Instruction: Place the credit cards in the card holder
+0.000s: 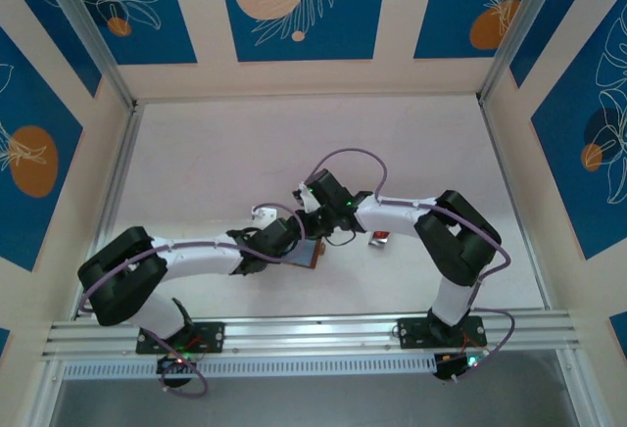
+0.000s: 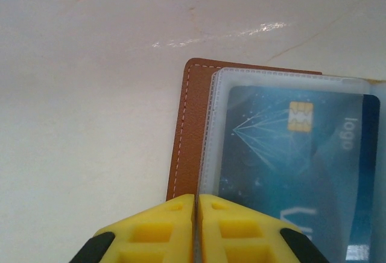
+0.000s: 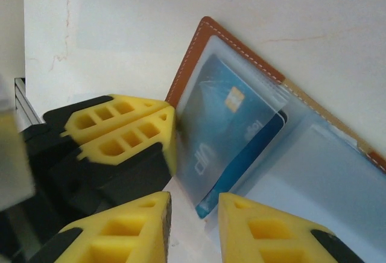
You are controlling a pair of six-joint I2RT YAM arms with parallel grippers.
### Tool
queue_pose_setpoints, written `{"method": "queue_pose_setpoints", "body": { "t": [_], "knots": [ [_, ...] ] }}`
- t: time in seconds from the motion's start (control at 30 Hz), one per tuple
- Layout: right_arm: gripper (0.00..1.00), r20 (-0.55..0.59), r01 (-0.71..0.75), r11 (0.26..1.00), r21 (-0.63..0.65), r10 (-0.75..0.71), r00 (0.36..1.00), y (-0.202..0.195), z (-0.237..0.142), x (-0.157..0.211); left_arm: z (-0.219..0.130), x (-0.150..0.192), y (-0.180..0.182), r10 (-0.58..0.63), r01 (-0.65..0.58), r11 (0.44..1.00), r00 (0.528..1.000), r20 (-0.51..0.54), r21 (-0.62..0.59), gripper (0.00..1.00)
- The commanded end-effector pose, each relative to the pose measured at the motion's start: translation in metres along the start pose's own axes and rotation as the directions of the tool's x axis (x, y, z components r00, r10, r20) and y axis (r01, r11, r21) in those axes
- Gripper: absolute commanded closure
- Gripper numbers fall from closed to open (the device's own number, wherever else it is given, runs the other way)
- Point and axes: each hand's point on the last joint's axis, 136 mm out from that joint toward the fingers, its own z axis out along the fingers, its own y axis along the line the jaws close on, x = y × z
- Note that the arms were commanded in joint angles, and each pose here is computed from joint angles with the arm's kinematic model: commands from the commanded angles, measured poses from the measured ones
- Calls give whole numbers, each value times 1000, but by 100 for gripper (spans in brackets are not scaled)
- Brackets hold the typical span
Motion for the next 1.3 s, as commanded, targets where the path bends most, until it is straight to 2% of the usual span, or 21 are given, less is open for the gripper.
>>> {"method": "queue_pose_setpoints", "body": {
  "t": [0.0, 0.03, 0.17, 0.23, 0.37, 0.47, 0.67, 0.8, 1.0, 1.27],
  "knots": [
    [73, -43, 22, 998, 56, -19, 999, -2, -8, 10, 2, 12, 1, 4, -3, 1000, 999, -51, 23, 90],
    [75, -43, 20, 998, 66, -17, 999, -3, -9, 10, 1, 11, 1, 2, -1, 1000, 999, -47, 25, 90],
    [95, -66, 1, 992, 129, 8, 998, -12, -3, 19, -7, 5, 2, -15, 16, 999, 1000, -27, 41, 89],
    [100, -88, 7, 987, 158, 7, 996, -14, 3, 28, -13, 1, 5, -20, 21, 999, 1000, -13, 41, 89],
    [100, -116, -12, 976, 218, 38, 993, -28, 10, 41, -27, -9, 5, -36, 34, 997, 999, 24, 75, 87],
    [100, -127, -31, 959, 283, 69, 989, -45, 11, 45, -33, -12, 15, -49, 47, 998, 998, 39, 52, 85],
    [100, -155, -30, 927, 373, 95, 983, -67, 9, 50, -19, -1, 33, -77, 78, 997, 997, -19, 9, 84],
    [100, -153, -25, 915, 403, 94, 984, -78, 1, 46, -9, 2, 26, -65, 66, 998, 997, -41, 19, 85],
    [100, -146, 20, 910, 413, 45, 988, -75, -13, 34, 5, 6, 9, -30, 35, 998, 997, -73, 61, 89],
    [100, -104, 60, 943, 328, -27, 994, -36, -28, 12, 5, 8, 9, -52, 57, 997, 996, -75, 58, 92]
  ]
}}
